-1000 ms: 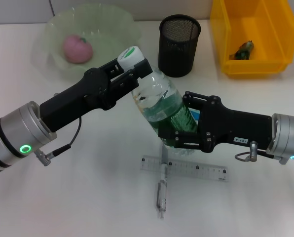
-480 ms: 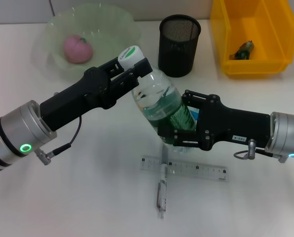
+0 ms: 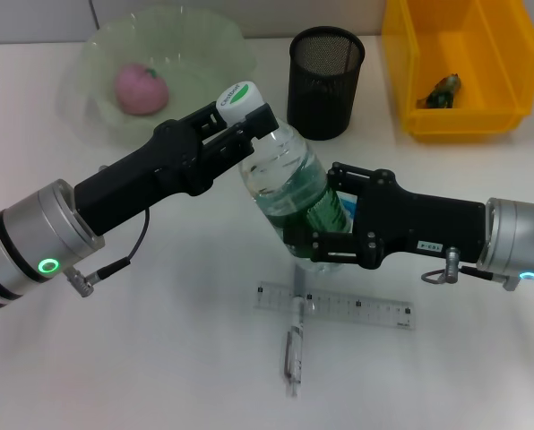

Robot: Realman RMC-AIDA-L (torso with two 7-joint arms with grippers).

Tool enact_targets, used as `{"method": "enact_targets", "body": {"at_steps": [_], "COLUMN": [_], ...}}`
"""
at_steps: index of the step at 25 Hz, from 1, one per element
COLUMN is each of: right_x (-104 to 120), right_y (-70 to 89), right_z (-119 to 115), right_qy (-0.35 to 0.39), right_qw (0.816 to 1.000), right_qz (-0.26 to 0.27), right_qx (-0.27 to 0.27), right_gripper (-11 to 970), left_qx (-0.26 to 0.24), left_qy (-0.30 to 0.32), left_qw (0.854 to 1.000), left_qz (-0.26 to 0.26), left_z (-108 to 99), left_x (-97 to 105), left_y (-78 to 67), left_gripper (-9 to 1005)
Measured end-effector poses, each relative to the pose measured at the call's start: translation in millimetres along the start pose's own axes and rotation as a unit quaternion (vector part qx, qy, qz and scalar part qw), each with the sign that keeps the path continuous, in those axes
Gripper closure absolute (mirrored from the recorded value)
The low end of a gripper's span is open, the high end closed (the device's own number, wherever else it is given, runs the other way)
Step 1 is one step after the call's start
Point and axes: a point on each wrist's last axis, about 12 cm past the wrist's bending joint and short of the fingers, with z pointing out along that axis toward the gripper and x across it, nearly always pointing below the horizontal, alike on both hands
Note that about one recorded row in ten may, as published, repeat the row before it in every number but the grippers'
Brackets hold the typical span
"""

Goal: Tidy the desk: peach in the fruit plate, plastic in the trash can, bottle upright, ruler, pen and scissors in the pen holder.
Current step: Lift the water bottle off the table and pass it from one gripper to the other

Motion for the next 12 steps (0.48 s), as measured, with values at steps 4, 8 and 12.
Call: {"method": "enact_targets", "body": {"at_steps": [4, 8, 12], "right_x": [-1.1, -2.4, -3.0], "right_y": [-2.6, -4.3, -5.2], "right_z": [2.5, 1.3, 1.2], "right_qy": [0.015, 0.015, 0.016], "right_qw": [1.0, 1.0, 1.0], "right_qz": [0.004, -0.001, -0.003], "right_qx": [-0.004, 0.0, 0.001], "right_gripper": [183, 182, 182], "left_qx": [0.0, -0.001, -0.005], "left_qy": [0.0, -0.001, -0.001], "left_qw": [1.0, 1.0, 1.0], "left_qz": [0.0, 0.001, 0.003], "left_z": [0.2, 0.5, 0.8], "left_x": [-0.1, -0.5, -1.5], "left_y": [0.1, 0.5, 1.9], "left_gripper": [549, 549, 549]}}
